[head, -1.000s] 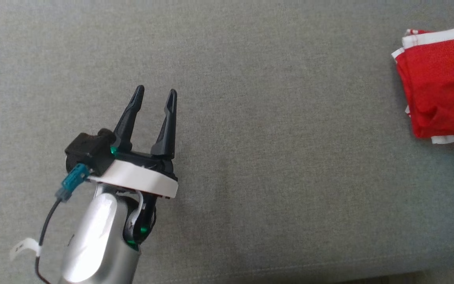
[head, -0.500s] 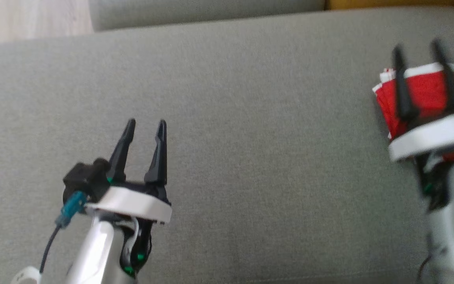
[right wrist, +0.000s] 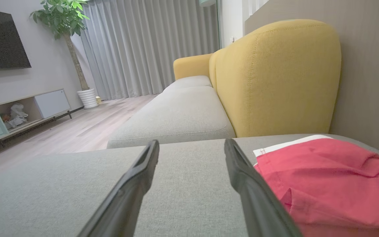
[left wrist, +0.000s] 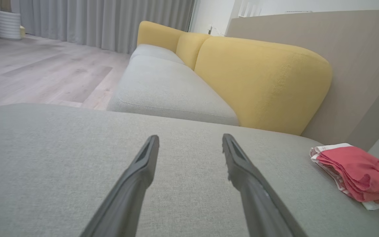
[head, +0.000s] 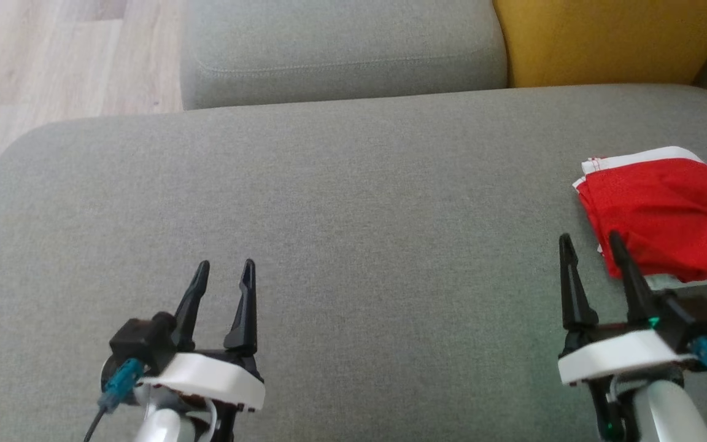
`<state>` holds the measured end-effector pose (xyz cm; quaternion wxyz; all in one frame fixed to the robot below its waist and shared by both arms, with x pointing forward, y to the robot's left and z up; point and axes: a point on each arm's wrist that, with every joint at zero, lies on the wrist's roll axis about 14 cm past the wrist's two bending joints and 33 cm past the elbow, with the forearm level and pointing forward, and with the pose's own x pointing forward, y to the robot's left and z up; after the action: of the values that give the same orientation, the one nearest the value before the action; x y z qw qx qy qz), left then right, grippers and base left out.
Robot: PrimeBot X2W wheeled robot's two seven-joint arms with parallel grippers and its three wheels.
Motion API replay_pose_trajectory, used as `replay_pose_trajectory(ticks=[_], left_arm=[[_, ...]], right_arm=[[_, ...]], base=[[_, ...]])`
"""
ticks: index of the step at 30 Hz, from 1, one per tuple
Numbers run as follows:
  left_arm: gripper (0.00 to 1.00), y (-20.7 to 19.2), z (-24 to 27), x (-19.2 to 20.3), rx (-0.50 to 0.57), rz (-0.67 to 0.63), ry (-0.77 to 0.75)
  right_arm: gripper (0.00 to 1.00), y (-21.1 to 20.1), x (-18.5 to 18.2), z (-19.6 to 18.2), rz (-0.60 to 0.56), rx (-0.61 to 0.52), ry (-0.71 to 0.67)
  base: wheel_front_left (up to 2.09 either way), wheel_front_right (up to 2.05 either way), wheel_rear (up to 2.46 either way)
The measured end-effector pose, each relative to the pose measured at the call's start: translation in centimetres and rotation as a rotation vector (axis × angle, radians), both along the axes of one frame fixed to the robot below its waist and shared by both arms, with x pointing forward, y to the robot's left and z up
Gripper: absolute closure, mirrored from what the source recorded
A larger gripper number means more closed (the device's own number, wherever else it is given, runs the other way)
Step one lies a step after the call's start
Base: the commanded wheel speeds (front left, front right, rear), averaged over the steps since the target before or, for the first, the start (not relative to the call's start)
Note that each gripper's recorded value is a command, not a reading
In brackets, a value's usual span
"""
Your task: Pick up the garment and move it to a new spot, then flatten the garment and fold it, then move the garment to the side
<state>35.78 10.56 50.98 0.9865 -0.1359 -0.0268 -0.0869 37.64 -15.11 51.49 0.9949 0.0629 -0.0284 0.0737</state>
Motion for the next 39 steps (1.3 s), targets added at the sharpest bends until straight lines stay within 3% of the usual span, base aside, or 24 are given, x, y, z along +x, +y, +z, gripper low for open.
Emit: replay_pose_trajectory(ticks=[8, 39], left_arm=[[0.0, 1.1, 0.6, -0.2, 0.034, 0.045, -0.024], [0.0, 1.8, 0.5, 0.0, -0.009, 0.056, -0.015]], right_arm=[[0.0, 0.3, -0.5, -0.4, 0.005, 0.032, -0.006], [0.0, 0.6, -0.6, -0.9, 0.01, 0.049, 0.005]], base=[[0.0, 0.0, 0.0], [0.0, 0.0, 0.0]])
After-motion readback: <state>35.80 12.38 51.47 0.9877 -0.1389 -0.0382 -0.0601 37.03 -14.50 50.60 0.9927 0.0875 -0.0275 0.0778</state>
